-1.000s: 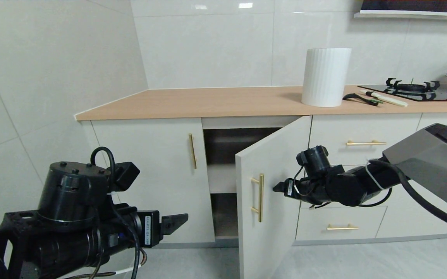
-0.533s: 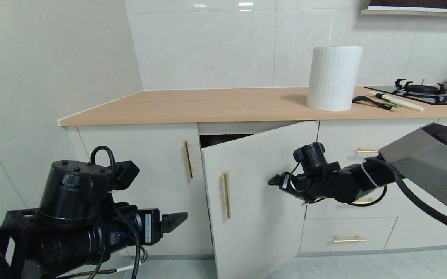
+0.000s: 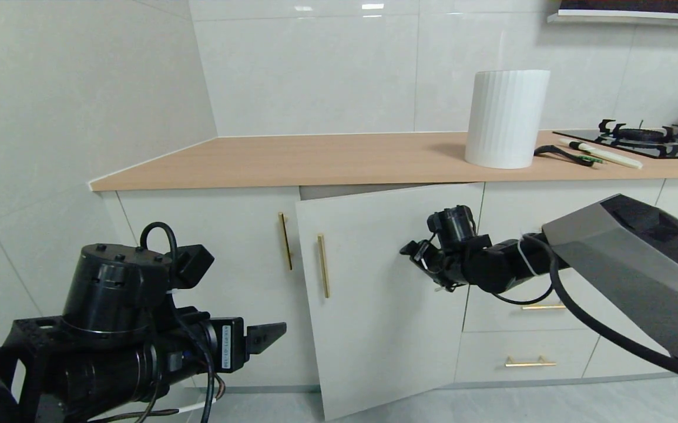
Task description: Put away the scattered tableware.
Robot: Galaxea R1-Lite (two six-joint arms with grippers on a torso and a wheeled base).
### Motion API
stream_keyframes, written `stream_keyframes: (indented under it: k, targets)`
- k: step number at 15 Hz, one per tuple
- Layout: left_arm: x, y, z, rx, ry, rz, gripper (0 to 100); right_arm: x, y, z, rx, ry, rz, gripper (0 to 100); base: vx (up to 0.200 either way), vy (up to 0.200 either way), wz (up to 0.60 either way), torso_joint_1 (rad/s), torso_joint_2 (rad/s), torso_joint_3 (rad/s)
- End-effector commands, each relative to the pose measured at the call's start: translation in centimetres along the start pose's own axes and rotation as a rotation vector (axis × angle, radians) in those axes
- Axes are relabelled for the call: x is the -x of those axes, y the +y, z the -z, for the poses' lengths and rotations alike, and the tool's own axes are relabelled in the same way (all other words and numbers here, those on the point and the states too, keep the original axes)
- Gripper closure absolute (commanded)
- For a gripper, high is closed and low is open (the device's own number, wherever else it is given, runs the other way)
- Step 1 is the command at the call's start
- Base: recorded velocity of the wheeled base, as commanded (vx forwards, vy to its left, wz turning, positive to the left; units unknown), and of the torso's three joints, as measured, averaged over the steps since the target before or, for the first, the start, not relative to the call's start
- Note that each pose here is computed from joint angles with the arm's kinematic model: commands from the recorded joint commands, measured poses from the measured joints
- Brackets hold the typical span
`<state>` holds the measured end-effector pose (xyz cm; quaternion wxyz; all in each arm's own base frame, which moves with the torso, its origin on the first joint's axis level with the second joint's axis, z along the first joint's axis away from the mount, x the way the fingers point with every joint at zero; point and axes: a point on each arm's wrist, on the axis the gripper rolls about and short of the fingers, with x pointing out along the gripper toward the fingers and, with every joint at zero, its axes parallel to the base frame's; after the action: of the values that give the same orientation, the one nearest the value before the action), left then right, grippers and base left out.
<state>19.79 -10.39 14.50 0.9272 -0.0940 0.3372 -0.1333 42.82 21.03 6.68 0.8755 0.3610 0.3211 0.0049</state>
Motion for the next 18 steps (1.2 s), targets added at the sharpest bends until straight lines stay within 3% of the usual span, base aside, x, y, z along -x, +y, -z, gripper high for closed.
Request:
stream_keyframes:
  k: [1, 8, 18]
  targets:
    - [-0.1, 0.0, 0.0, 0.001, 0.001, 0.0, 0, -2.0, -0.8, 0.3, -0.012, -0.02, 0.032, 0, 0.0, 0.0, 0.0, 0.0, 0.0, 0.0]
    - [-0.4, 0.0, 0.1, 0.004, 0.012, -0.007, 0, -3.2, -1.4, -1.5, -0.065, -0.118, 0.06, 0, 0.0, 0.0, 0.0, 0.0, 0.0, 0.0]
    - [-0.4, 0.0, 0.1, 0.004, 0.012, -0.007, 0, -3.2, -1.5, -1.8, -0.069, -0.134, 0.07, 0, 0.0, 0.0, 0.0, 0.0, 0.0, 0.0]
